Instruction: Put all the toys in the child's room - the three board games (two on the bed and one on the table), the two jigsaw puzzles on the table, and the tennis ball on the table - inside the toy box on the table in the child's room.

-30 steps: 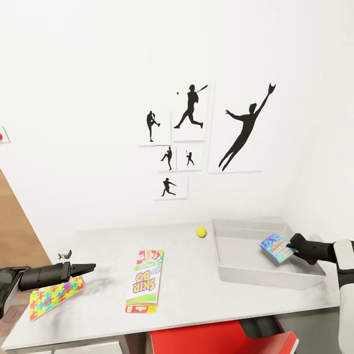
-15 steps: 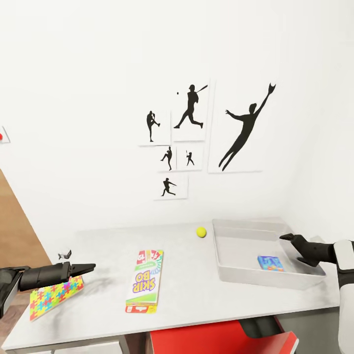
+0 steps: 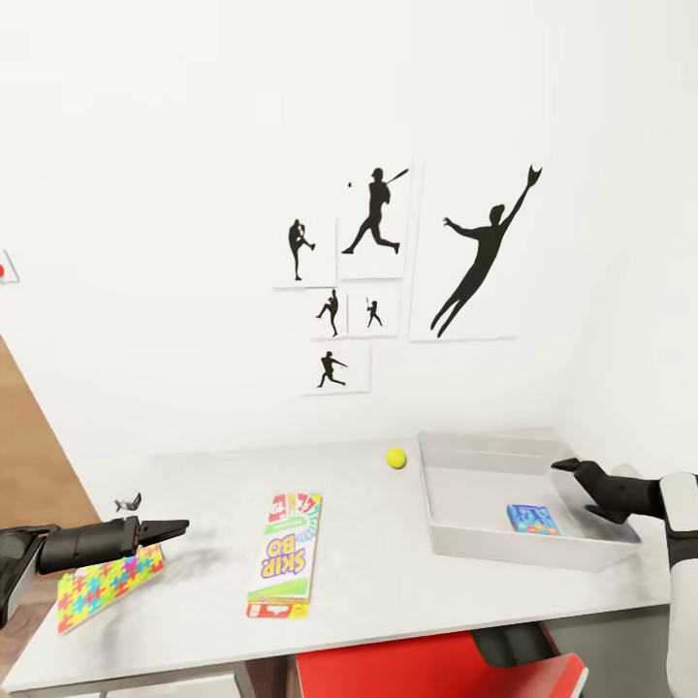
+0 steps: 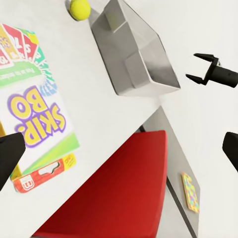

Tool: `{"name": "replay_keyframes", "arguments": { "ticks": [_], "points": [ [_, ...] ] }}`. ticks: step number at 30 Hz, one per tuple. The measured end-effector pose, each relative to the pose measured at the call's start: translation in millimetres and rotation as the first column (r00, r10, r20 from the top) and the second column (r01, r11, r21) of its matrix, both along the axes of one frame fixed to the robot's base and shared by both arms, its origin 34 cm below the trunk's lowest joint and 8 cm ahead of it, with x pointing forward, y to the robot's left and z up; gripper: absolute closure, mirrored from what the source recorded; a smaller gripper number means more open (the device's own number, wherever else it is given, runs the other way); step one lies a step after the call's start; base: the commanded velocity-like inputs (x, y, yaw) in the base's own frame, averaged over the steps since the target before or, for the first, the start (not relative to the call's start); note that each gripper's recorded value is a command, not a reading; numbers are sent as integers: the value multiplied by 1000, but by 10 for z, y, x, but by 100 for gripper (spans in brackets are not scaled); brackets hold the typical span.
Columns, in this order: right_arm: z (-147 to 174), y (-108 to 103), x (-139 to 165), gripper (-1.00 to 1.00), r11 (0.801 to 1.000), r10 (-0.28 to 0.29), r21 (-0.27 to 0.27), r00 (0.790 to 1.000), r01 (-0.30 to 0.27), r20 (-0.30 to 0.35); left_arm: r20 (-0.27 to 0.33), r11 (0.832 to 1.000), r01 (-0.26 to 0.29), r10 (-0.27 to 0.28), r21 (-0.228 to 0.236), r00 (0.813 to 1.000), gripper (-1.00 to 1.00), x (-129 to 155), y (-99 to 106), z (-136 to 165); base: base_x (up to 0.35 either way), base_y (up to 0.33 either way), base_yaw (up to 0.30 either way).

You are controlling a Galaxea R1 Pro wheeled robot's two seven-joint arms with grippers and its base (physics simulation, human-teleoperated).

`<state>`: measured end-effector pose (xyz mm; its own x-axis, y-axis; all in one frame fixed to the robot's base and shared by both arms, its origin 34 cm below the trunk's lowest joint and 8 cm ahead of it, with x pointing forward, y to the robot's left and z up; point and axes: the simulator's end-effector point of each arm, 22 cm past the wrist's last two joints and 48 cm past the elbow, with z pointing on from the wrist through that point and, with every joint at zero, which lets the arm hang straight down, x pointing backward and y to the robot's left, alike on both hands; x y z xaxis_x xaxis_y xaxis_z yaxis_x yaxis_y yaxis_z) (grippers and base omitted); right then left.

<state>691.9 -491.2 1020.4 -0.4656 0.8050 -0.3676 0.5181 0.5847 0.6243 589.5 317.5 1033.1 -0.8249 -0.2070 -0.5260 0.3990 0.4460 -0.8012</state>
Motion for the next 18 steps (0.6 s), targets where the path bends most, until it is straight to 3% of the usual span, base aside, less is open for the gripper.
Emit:
{"name": "replay_keyframes", "arguments": {
  "ticks": [9,14,18],
  "points": [
    [171,-9,32,-100,1000,-2,5,999,1,46,12,1000,0,0,0,1000,-100,-4,0,59,0,0,-111],
    [607,49,168,-100,999,9,29,984,-15,180,20,1000,1,-1,-1,1000,-100,-7,-7,94,0,0,-110],
    [1169,84,252,-100,999,34,10,943,-39,331,26,1000,1,-1,-1,1000,-100,-10,-8,124,0,0,-103]
  ]
}}
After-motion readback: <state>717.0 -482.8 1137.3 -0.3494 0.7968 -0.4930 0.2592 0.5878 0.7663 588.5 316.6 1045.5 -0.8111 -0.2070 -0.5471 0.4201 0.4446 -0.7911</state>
